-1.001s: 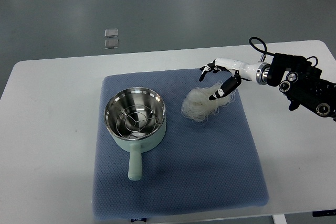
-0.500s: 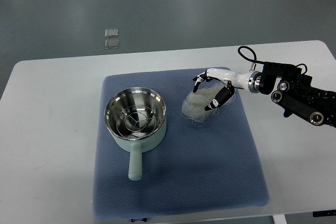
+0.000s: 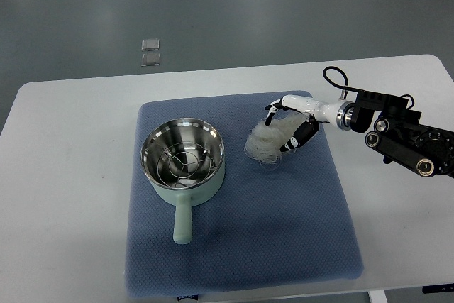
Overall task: Put vermicelli into pot with right hand
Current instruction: 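Lift the vermicelli and carry it over the steel pot, releasing it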
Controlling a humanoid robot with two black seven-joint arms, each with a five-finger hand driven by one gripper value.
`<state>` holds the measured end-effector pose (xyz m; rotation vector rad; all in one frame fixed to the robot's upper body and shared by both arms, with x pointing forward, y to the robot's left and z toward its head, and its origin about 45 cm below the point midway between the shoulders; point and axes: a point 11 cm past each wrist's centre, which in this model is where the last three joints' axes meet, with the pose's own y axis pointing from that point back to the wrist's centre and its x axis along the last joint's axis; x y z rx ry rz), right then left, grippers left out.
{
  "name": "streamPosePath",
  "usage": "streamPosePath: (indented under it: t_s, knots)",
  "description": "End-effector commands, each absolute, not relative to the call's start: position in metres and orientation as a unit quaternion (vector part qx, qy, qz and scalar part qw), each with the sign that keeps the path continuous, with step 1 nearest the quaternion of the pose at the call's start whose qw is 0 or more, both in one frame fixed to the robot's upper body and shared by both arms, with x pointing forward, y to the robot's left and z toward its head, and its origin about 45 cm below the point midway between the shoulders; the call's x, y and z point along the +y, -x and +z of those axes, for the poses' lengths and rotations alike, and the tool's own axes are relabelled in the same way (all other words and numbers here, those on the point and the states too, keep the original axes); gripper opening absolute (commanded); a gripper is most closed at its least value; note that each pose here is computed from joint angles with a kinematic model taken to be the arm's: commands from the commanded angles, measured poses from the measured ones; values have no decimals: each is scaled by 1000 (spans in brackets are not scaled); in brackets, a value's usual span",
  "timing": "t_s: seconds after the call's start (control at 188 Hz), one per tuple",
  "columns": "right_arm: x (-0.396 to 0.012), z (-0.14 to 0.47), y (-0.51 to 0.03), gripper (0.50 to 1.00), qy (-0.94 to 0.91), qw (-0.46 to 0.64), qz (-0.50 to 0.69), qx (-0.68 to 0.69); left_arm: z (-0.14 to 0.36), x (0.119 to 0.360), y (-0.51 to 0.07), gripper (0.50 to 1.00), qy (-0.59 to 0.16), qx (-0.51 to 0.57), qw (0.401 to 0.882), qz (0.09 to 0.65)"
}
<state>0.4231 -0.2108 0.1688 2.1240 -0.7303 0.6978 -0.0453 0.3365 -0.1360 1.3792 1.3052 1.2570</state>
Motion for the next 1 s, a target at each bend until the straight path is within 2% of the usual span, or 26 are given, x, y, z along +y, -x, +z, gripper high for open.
streamPosePath:
  t_s: [0.0,0.043,0.112,0.149,0.16,0.208,0.25,0.692,0.996]
  knots:
    - [-212,170,-424,846,-830,383,280,-293,-136,336,45,1000,-550,520,419,501]
    - [-212,171,-425,766,-828,379,285,-298,-136,336,45,1000,-550,520,419,501]
    - [-212,172,-425,688,-826,373,295,-301,-136,336,45,1000,-550,520,419,501]
    - [-211,171,-424,619,-826,371,301,-299,-136,336,45,1000,-550,520,419,501]
    - [-211,171,-424,619,-826,371,301,-299,-136,336,45,1000,-550,520,419,501]
    - [-210,170,-422,546,-823,374,315,-290,-136,336,45,1000,-550,521,419,501]
    - [-209,168,-421,500,-819,375,326,-285,-136,336,45,1000,-550,520,419,501]
    - [-213,187,-429,500,-800,351,378,-305,-136,336,45,1000,-550,520,419,501]
    - [-199,242,-443,500,-776,261,459,-345,-136,336,45,1000,-550,520,419,501]
